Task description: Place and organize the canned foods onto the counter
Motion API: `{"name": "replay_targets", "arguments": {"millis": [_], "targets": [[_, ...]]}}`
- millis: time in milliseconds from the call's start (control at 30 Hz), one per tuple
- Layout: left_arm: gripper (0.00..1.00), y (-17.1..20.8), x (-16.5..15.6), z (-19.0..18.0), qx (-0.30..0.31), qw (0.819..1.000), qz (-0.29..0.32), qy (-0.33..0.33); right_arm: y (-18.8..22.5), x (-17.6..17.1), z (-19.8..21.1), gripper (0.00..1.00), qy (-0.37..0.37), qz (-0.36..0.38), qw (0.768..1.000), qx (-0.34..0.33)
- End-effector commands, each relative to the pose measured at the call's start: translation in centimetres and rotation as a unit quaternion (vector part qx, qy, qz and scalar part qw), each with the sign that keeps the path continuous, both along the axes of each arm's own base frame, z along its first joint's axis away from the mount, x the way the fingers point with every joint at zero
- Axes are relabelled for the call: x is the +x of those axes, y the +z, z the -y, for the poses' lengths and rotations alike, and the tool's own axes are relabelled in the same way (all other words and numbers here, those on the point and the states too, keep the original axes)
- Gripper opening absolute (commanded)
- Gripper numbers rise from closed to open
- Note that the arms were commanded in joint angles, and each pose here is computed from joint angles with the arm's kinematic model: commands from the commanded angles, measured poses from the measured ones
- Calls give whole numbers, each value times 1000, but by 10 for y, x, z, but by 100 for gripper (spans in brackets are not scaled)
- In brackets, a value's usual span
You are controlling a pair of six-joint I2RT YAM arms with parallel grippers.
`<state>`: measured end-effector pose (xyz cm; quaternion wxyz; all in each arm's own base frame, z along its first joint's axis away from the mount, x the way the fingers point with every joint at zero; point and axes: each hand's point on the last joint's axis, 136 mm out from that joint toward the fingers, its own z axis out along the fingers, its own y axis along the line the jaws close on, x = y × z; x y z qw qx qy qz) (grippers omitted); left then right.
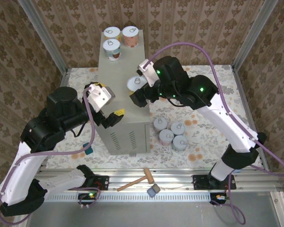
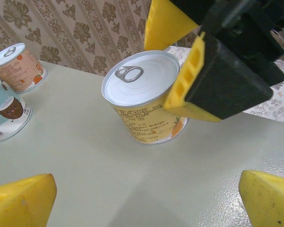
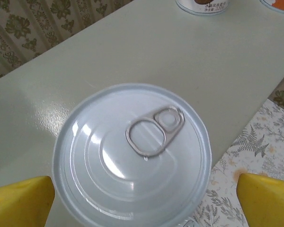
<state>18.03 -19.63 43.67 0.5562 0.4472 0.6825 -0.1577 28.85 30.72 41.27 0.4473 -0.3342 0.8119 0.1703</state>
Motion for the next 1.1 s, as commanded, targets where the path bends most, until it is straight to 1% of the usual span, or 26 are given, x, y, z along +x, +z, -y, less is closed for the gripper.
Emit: {"name": "replay_targets", "arguments": {"millis": [0,267,400,533,633,800,900,1067], "targets": [[100,8,2,4,-14,1000,9,-9,16,1,1,100,-11,36,998,45],[100,9,6,4,-23,1000,8,-4,6,-3,-3,99,-12,51,994,97],[100,10,7,4,-27,1000,7,-5,-2,-1,-7,98,-16,54,993,99],[100,9,7,3,-28,1000,6,-4,1,4,-11,97,-23,65,991,113],[100,9,6,3,-29,1000,7,-4,1,6,-14,92,-25,68,990,120],[100,9,6,0,-30,999,11,0,3,12,-16,80,-34,75,989,125],[100,9,5,-1,-31,999,13,1,4,18,-17,77,-40,79,988,125],[100,9,6,-1,-32,999,12,2,7,32,-16,74,-53,86,986,132]]}}
